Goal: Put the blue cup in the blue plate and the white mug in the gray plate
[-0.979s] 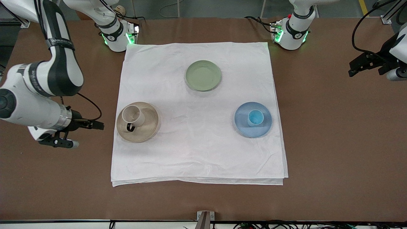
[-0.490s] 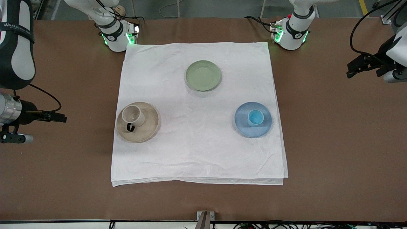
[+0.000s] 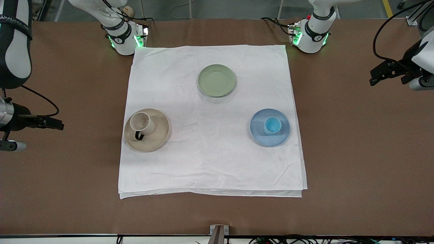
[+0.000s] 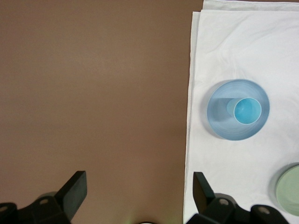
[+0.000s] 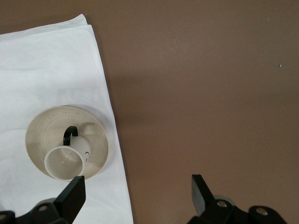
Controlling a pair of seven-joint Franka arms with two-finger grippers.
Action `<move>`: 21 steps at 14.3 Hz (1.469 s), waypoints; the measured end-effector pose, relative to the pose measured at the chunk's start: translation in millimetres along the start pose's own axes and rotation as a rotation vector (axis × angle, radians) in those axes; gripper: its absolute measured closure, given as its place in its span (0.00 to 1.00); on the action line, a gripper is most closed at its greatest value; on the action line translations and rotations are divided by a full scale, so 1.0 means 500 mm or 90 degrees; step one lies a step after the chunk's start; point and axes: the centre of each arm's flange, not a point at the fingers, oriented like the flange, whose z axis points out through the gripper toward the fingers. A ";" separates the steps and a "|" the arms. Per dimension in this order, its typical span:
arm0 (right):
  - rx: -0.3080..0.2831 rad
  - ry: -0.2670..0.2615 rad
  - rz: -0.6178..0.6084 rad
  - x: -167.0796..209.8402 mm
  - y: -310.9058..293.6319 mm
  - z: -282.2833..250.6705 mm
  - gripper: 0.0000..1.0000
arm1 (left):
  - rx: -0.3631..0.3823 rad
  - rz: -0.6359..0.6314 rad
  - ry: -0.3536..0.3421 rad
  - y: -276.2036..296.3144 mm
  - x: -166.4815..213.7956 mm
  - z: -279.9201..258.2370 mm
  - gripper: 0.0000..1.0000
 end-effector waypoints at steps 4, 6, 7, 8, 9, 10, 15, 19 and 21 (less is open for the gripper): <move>0.000 -0.025 -0.001 -0.013 -0.002 -0.007 0.00 | 0.000 0.000 0.002 0.000 0.001 0.000 0.00; 0.000 -0.028 -0.001 -0.023 -0.001 -0.020 0.00 | 0.000 0.000 0.003 0.000 0.001 -0.001 0.00; 0.001 -0.029 -0.001 -0.032 0.001 -0.030 0.00 | 0.000 0.000 0.003 0.000 0.001 -0.001 0.00; 0.002 -0.027 0.000 -0.042 0.006 -0.043 0.00 | 0.000 0.000 0.003 -0.001 0.001 -0.001 0.00; 0.004 -0.023 -0.003 -0.055 0.014 -0.057 0.00 | 0.000 -0.001 0.003 -0.002 0.001 -0.001 0.00; 0.006 -0.021 -0.006 -0.071 0.027 -0.069 0.00 | 0.000 -0.001 0.003 -0.002 0.001 -0.001 0.00; 0.019 -0.012 -0.007 -0.167 0.074 -0.111 0.00 | 0.000 -0.002 0.003 -0.004 0.001 0.000 0.00; 0.024 0.004 -0.015 -0.235 0.066 -0.140 0.00 | 0.000 -0.002 0.004 -0.003 0.001 -0.001 0.00; 0.025 0.011 -0.017 -0.253 0.065 -0.152 0.00 | 0.000 -0.002 0.004 -0.003 0.001 -0.001 0.00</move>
